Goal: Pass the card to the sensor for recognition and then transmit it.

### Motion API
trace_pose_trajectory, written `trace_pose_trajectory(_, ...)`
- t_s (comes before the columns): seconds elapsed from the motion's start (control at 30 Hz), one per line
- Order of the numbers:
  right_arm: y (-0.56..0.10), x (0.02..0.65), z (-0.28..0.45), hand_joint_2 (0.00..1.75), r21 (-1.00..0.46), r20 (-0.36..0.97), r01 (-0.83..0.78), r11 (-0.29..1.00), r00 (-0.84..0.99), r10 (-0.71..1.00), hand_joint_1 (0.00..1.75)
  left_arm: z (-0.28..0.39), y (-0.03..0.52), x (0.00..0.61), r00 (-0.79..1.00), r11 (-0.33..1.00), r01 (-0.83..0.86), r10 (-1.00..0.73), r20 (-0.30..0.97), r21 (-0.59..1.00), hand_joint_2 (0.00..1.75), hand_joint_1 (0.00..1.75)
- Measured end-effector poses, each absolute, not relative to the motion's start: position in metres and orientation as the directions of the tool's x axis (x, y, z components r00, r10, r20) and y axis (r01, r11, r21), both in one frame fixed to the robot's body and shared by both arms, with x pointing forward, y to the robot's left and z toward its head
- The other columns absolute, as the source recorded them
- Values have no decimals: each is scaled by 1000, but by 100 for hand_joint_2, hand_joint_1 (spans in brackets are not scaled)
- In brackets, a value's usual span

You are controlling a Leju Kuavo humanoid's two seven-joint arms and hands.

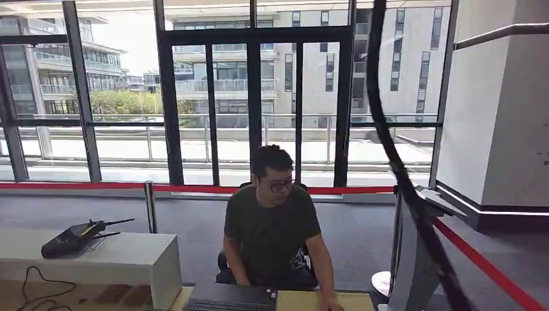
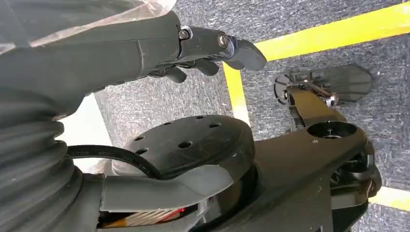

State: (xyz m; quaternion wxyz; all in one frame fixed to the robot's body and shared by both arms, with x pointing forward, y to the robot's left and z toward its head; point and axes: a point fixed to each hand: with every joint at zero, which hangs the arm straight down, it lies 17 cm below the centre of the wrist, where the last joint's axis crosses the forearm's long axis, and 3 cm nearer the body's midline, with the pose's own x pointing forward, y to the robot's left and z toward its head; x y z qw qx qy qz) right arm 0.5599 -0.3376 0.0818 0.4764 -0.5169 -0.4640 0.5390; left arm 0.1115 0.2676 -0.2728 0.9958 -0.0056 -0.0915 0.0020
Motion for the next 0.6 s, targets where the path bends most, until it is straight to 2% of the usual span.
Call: trace_pose_trajectory(0.6,-322,552,53,175,-988,-115,-99,-119,-44,992,175,-274,272,109,987,999,-44,43,158,5,175,0)
